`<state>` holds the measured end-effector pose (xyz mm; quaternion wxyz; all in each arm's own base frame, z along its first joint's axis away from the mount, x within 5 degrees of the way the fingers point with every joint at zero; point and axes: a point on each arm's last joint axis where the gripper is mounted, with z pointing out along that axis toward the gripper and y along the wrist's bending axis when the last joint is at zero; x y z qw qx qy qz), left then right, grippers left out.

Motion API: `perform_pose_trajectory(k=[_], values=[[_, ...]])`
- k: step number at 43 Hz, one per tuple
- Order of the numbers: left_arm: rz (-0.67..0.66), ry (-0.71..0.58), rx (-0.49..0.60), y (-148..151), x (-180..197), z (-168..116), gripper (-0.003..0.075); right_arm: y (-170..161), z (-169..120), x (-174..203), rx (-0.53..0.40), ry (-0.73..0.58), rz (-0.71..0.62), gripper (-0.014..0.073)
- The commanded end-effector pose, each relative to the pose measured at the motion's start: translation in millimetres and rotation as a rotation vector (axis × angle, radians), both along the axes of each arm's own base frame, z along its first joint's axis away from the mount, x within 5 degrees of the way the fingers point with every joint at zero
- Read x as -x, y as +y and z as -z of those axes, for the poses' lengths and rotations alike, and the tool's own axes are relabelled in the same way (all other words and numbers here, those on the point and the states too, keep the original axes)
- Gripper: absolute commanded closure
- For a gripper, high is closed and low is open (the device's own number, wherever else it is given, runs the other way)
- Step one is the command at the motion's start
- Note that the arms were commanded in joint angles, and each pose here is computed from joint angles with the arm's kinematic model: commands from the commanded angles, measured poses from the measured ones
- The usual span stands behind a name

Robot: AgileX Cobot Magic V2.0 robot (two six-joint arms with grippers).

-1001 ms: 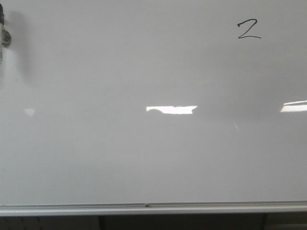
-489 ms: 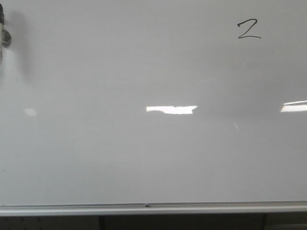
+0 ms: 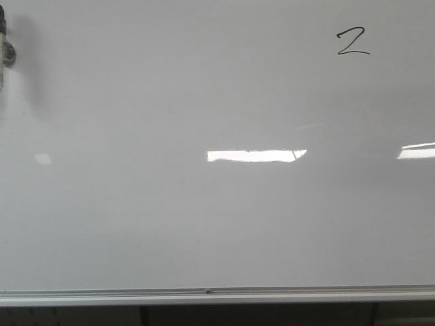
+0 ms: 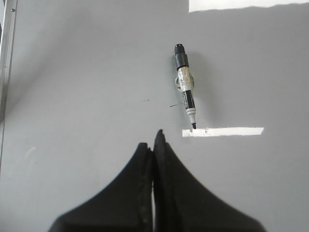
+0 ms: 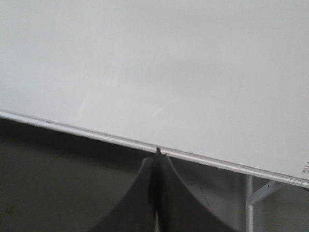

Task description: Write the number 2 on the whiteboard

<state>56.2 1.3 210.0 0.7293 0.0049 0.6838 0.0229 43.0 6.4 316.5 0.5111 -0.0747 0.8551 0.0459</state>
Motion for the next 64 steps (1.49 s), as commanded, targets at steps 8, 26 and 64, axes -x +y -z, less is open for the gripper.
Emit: perform_pose_trajectory(k=[8,26,64], values=[[0.002,-0.075,0.011,0,1,3,0.0741,-5,33,1,-0.026,-0.345,0.143,0.0675],[0.002,-0.075,0.011,0,1,3,0.0741,-8,101,-10,-0.038,-0.586,0.208,0.0675],[0.002,-0.075,0.011,0,1,3,0.0741,-8,105,-11,-0.042,-0.630,0.205,0.0675]])
